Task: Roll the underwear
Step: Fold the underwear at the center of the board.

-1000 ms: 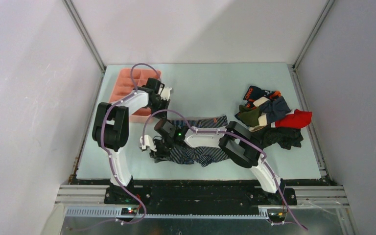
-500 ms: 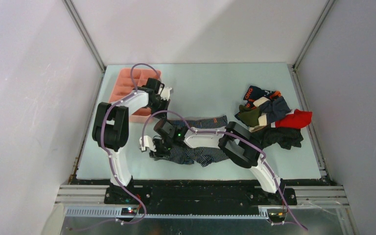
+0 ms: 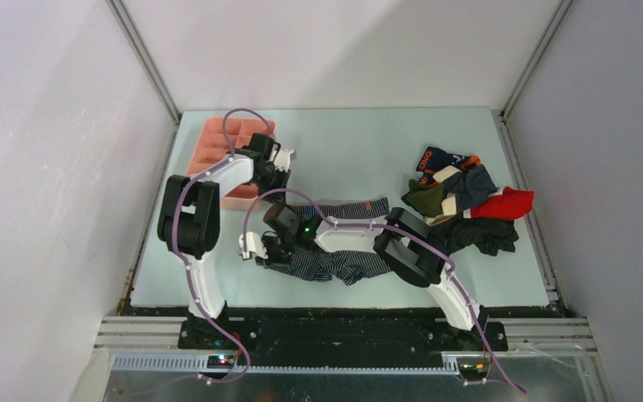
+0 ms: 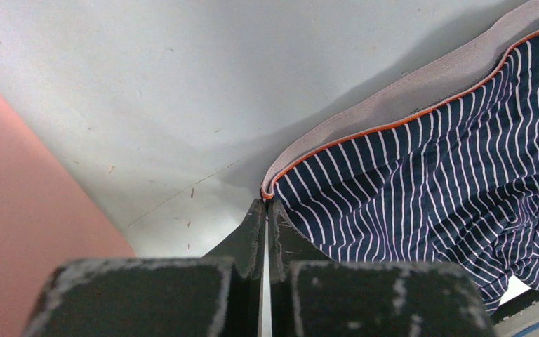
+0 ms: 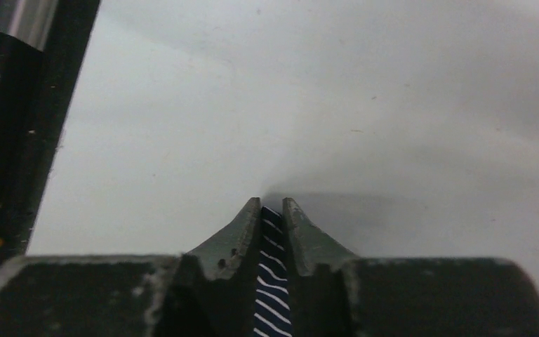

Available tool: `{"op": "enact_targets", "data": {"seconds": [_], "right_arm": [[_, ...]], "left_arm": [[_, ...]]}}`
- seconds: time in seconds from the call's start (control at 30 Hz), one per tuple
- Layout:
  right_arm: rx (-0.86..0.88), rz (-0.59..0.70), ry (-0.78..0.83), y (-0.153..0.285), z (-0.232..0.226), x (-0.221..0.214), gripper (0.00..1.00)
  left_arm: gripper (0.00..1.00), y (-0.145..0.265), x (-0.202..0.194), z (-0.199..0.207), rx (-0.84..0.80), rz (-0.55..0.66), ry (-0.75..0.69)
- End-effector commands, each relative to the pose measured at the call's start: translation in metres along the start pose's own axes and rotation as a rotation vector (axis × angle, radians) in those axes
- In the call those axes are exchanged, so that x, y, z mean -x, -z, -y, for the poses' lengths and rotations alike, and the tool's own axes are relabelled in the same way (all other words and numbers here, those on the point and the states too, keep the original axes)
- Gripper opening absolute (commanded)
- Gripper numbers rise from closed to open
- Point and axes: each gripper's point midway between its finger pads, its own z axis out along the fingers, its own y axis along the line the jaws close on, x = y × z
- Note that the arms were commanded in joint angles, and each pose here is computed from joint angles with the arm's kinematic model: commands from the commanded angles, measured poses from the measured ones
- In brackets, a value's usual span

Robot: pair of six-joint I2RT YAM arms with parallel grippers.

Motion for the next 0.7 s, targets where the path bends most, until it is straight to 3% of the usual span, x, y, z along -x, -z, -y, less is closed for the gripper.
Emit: {"op": "enact_targets", "data": {"seconds": [0.0, 0.1, 0.37, 0.53, 0.67], "right_arm": [[0.123, -0.055, -0.027, -0.002, -0.026, -0.019, 0.13], [0.146, 0.007, -0.036, -0.001, -0.026, -0.001, 0.00], [0.128, 0.306, -0.101, 0.042, -0.001, 0.100, 0.00], [0.096, 0.348, -0.102, 0.076, 0.008, 0.115, 0.00], [0.070, 0.354, -0.127, 0.100, 0.008, 0.100, 0.00]], "left_arm": [[0.00, 0.015, 0.014, 0.003, -0.006, 0.048, 0.002], [0.00, 0.016, 0.015, 0.003, -0.004, 0.050, 0.002], [0.00, 0.049, 0.029, 0.013, -0.018, 0.126, 0.010], [0.00, 0.072, 0.045, 0.036, -0.102, 0.186, 0.020], [0.00, 0.087, 0.062, 0.058, -0.194, 0.232, 0.053]]}}
